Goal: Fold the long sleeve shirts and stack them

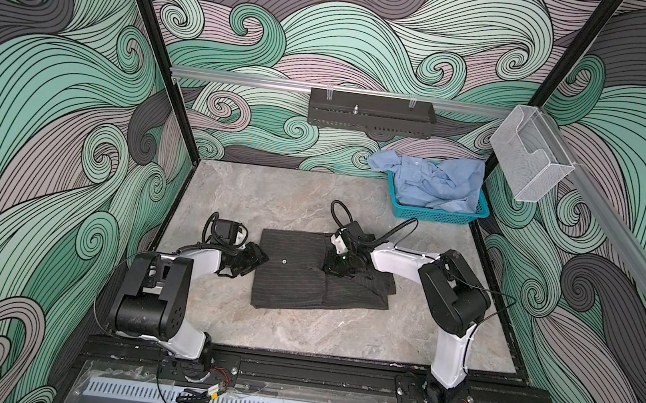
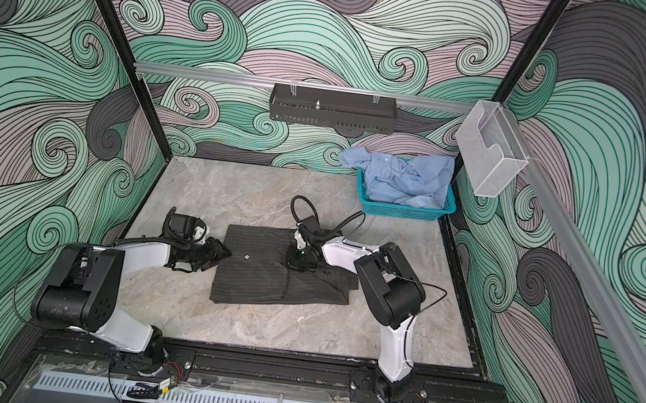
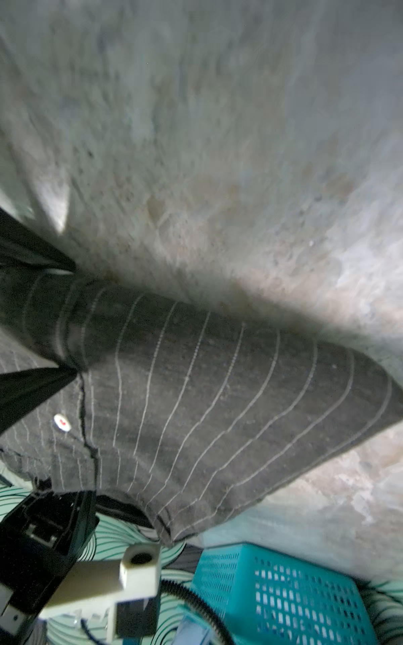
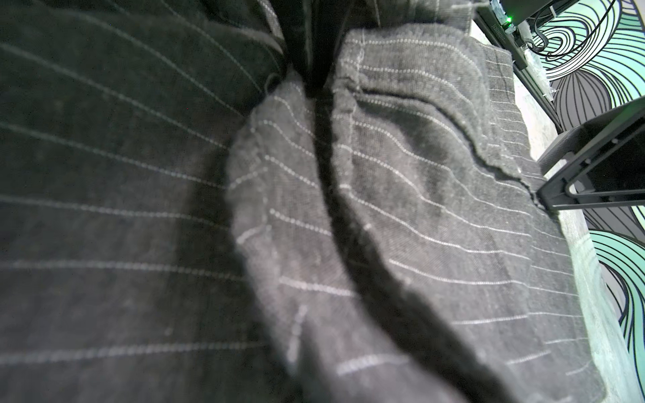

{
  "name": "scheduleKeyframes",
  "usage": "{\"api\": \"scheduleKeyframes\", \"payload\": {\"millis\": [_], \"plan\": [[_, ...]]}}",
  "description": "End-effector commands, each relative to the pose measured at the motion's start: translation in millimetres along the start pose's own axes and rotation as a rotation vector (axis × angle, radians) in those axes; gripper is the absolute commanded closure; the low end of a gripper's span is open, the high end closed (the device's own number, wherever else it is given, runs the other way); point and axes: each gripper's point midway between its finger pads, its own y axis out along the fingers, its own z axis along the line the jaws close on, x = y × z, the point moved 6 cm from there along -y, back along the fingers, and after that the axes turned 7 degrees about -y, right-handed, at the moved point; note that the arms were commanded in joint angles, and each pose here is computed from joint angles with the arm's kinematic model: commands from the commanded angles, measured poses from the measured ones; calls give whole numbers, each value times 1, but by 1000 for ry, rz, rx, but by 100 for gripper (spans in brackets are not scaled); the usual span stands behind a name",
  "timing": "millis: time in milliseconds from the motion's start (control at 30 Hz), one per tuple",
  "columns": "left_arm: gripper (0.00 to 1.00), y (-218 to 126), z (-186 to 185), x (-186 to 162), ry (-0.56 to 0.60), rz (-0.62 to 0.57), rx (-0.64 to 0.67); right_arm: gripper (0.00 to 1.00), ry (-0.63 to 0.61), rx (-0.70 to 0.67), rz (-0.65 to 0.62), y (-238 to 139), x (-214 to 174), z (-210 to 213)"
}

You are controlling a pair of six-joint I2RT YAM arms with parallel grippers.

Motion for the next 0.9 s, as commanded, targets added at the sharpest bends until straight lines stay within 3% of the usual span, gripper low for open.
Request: {"api": "scheduleKeyframes", "payload": {"millis": [0,267,367,500,667,867], "plan": [[55,18,35,-32,-96,116,70,94,64,-162,128,19,-32,-42],[66,19,27,-39,-74,152,59,94,72,-147,137,21,-33,-41],[77,9,16,-38,-42,143,54,94,72,-137,138,21,-33,-38],[100,-19,-11,-33,44,92,54,94,81,-124,134,23,-33,-31],[100,-50,-45,-38,156,99,55,94,121,-111,108,28,-35,-18],[100,-54,-85,-56,210,119,22,96,134,-110,100,39,-40,-4]]}}
